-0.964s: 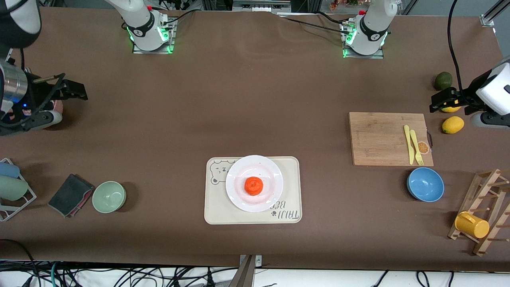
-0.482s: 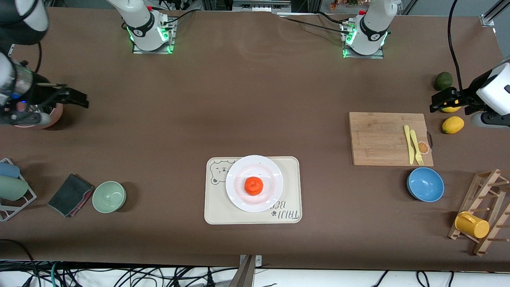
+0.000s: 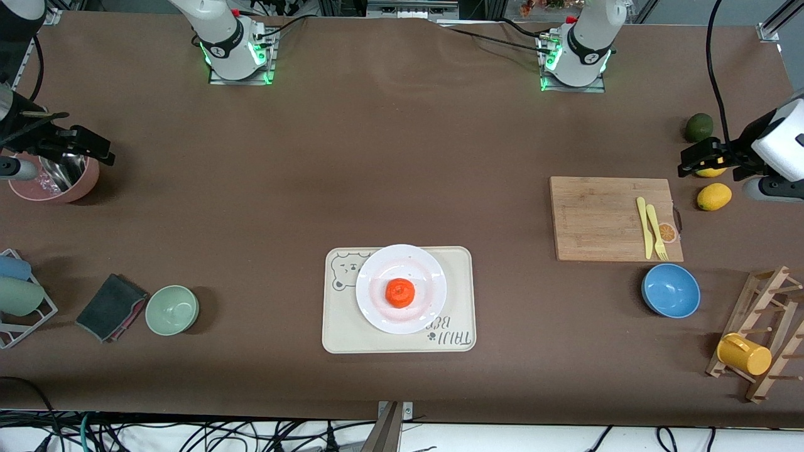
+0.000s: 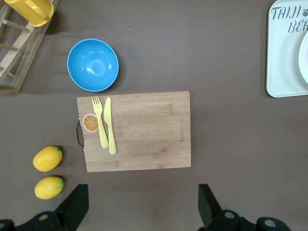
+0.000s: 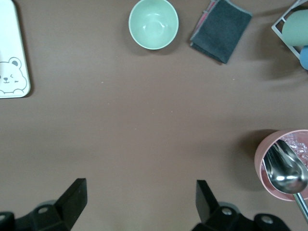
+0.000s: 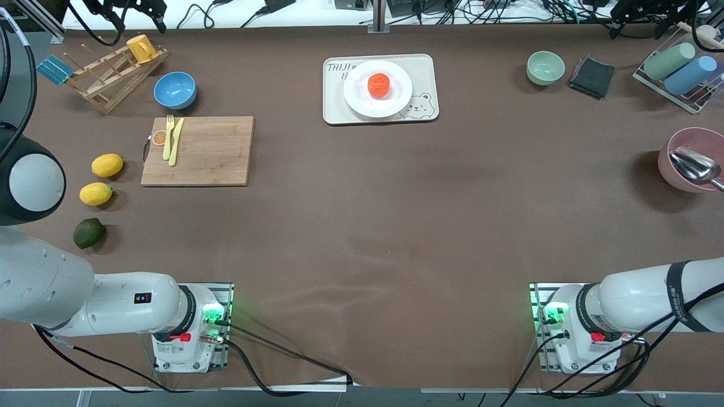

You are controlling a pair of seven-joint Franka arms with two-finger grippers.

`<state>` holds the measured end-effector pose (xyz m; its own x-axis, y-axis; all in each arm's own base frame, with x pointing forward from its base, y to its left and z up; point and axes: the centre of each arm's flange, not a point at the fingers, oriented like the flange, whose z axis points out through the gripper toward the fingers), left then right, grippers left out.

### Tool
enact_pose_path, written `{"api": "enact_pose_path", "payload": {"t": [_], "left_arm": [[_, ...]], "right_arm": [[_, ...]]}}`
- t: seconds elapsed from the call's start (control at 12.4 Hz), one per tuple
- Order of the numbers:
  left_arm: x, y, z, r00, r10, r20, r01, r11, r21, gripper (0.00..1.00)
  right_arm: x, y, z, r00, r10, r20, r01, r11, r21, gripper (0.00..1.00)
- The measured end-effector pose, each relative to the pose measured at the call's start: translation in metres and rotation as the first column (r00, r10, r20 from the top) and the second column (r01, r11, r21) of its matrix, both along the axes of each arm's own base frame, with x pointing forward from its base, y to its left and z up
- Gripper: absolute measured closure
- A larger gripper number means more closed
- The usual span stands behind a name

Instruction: Place orange and plate with both arms

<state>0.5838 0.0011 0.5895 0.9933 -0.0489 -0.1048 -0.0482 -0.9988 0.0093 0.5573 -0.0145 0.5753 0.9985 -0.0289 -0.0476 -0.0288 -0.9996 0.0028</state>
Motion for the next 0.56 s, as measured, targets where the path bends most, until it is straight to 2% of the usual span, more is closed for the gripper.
{"api": "enact_pose_path", "payload": {"t": [0.56], "left_arm": [[0.0,0.0005,0.0,1.0,0.001,0.0,-0.001,1.0,0.0,0.0]], "right_arm": [[0.0001,0.003,-0.0025,1.0,0.005,-0.005,-0.005,1.0,0.0,0.0]]}}
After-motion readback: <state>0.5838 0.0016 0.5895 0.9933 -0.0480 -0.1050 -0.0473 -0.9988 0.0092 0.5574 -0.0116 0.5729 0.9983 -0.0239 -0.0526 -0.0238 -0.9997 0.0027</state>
